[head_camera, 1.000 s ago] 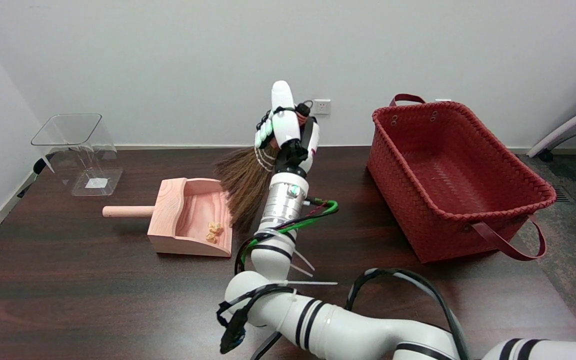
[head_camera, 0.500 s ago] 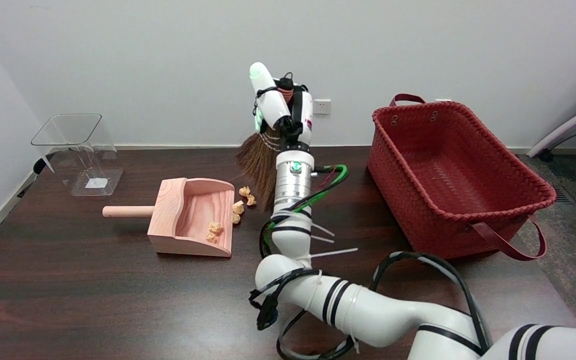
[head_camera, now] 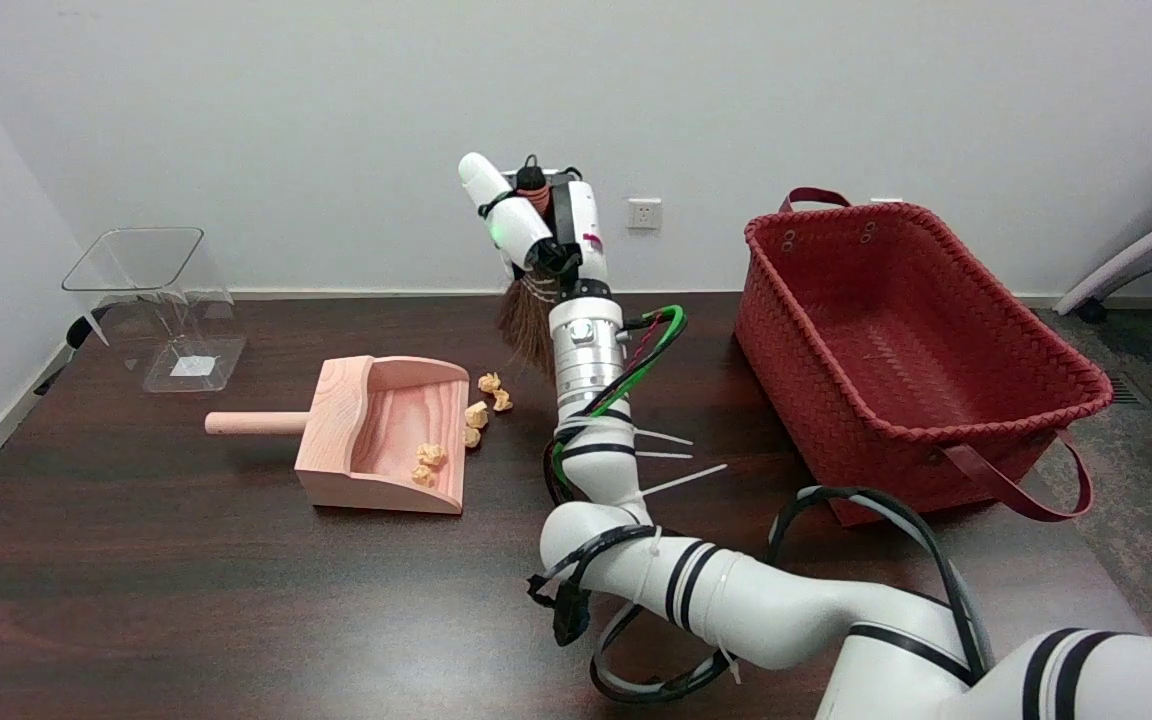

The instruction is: Sweep the paper balls into the dustpan.

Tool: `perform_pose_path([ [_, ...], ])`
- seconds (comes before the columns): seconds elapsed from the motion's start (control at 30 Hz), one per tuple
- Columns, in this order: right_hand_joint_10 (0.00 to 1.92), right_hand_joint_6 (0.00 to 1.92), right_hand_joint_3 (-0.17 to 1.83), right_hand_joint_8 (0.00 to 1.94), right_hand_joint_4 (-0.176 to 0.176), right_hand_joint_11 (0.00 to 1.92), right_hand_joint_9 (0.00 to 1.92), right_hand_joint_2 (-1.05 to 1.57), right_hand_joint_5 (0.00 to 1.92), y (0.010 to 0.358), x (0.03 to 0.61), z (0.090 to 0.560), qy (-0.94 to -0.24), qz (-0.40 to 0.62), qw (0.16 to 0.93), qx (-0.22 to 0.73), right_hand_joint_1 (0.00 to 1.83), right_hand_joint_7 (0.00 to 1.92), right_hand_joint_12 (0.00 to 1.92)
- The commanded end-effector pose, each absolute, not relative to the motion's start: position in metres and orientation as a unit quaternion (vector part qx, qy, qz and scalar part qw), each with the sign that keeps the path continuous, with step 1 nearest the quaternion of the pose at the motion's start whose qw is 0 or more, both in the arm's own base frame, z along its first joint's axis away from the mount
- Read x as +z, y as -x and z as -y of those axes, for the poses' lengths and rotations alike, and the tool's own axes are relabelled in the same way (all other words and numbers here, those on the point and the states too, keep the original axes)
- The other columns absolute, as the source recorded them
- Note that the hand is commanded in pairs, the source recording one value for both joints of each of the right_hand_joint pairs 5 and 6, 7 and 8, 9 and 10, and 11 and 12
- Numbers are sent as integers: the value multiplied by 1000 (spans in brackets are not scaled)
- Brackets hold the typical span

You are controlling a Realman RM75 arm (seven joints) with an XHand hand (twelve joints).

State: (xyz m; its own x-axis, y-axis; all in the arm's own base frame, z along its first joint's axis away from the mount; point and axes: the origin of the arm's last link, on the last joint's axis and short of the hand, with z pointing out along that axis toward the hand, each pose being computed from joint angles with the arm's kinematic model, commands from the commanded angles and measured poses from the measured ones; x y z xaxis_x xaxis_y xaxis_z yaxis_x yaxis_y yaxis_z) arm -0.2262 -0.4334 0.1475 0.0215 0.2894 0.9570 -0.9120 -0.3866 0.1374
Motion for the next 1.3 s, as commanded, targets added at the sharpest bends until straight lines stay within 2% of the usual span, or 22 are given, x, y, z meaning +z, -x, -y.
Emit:
perform_pose_path([
  [0.03,1920,1920,-175,1920,0,1920,1920,1571,1920,239,134,442,-603,246,540,533,625,1920,1920],
  [0.47,1920,1920,-175,1920,0,1920,1920,1571,1920,223,104,462,-613,226,572,496,605,1920,1920],
  [0.97,1920,1920,-175,1920,0,1920,1920,1571,1920,254,106,459,-562,280,609,484,578,1920,1920],
  [1.3,1920,1920,-175,1920,0,1920,1920,1571,1920,249,98,461,-528,325,587,521,562,1920,1920],
])
